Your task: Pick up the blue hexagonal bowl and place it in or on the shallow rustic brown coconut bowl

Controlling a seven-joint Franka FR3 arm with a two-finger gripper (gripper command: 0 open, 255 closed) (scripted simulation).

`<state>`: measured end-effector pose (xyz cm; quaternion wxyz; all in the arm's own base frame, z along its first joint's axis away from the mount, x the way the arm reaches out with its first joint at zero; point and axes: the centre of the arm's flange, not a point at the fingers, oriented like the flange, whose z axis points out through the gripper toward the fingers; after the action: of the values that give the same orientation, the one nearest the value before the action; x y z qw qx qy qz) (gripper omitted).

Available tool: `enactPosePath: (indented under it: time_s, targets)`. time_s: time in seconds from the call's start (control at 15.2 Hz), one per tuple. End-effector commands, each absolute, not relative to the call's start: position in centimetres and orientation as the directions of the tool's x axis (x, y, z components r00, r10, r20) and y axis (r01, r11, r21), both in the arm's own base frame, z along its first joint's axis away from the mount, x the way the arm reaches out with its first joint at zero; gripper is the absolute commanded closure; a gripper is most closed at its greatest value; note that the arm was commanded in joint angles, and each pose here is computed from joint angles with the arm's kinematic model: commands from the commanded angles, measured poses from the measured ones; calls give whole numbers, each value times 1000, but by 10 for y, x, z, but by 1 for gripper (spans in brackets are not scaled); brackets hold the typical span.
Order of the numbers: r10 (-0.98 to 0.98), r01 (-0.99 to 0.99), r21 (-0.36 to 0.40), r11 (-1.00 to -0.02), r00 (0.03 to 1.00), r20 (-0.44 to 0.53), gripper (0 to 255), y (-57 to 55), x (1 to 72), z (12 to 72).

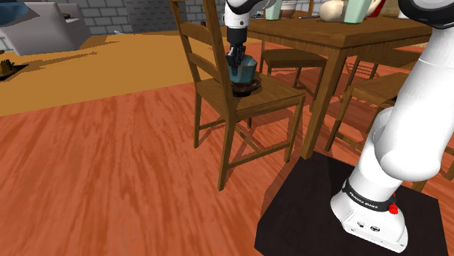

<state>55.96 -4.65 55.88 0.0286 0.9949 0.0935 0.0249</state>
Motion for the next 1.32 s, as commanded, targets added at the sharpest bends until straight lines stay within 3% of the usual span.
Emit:
enactPosePath:
  time_s: [0.0,0.53,0.59,0.92,1.25]
  targets:
    - [187,184,62,-981,981,46,255,-46,560,549]
    - [187,184,62,-981,981,46,255,-46,560,543]
    - [187,184,62,-981,981,46,0,-46,560,543]
    - [187,184,62,-981,981,46,0,-46,560,543]
    - [187,184,62,-981,981,46,0,-43,557,593]
